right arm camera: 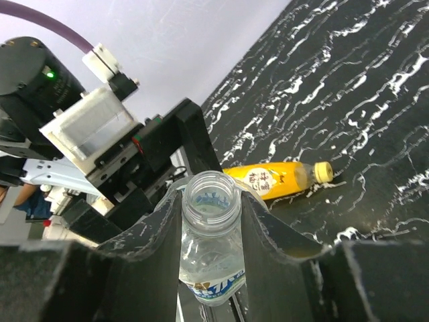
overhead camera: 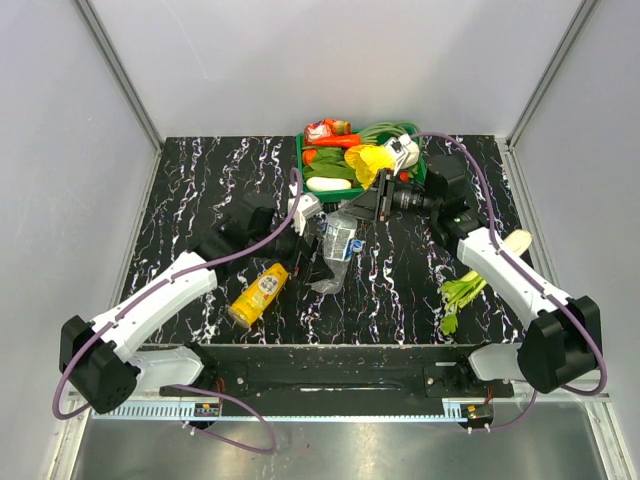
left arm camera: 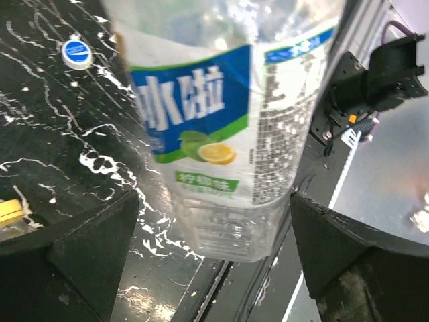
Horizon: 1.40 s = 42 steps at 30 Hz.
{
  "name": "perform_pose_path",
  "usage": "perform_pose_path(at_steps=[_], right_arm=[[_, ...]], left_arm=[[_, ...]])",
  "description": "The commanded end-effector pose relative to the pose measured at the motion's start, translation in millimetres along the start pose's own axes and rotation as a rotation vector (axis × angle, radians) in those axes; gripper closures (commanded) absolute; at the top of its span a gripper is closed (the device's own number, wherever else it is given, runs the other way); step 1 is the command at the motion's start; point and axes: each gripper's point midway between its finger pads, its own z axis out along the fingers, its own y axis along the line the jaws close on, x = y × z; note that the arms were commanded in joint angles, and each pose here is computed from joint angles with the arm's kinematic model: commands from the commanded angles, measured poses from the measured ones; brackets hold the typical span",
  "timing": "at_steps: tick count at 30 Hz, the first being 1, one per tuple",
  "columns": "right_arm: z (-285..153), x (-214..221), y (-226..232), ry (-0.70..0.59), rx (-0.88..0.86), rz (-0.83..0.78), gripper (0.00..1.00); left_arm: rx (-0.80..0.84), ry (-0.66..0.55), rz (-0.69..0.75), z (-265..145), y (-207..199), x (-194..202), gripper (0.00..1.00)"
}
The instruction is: Unscrew the bottle caps
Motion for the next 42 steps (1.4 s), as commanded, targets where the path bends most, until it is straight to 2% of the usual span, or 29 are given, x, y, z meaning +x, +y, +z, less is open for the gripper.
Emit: perform_pose_path(at_steps=[1,5,10,14,23,27,33,38,42], right_arm=[[-10,-23,8,-0.071,0.072,-0.123,1.00],[-15,-28,-10,-0.104,0.187,-0.143,1.00],[-28,-40,-52,-0.191,0.429,-0.106,1.00],[-38,-55,-69,-0.274,0.548,-0.119,1.00],[-58,-93,-92,-0.453,0.694,-0.335,1.00],[-57,-102,-108,-0.493,0.743,-0.405,1.00],[-51,-104,-130,-0.533,0.815,-0.459,1.00],[-34,-92,-153,-0.488,0.895,-0.536,1.00],[-28,-82,-169,-0.481,0.951,-0.538,1.00]], left_arm=[[-0.129,-0.122,0.026,-10,15,-34,0.01],[-0.253,-0.207,0.008,-24,30,-50,0.01],[-0.418,-0.266,-0.029,-45,51,-55,0.01],[-0.511,-0.171,-0.062,-49,67,-31,0.01],[-0.648,0.028,-0.159,-47,97,34,0.01],[-0.681,0.152,-0.172,-48,105,64,0.01],[-0.710,0.236,-0.219,-49,117,86,0.01],[-0.718,0.307,-0.239,-49,124,101,0.01],[-0.718,0.352,-0.237,-48,127,110,0.01]])
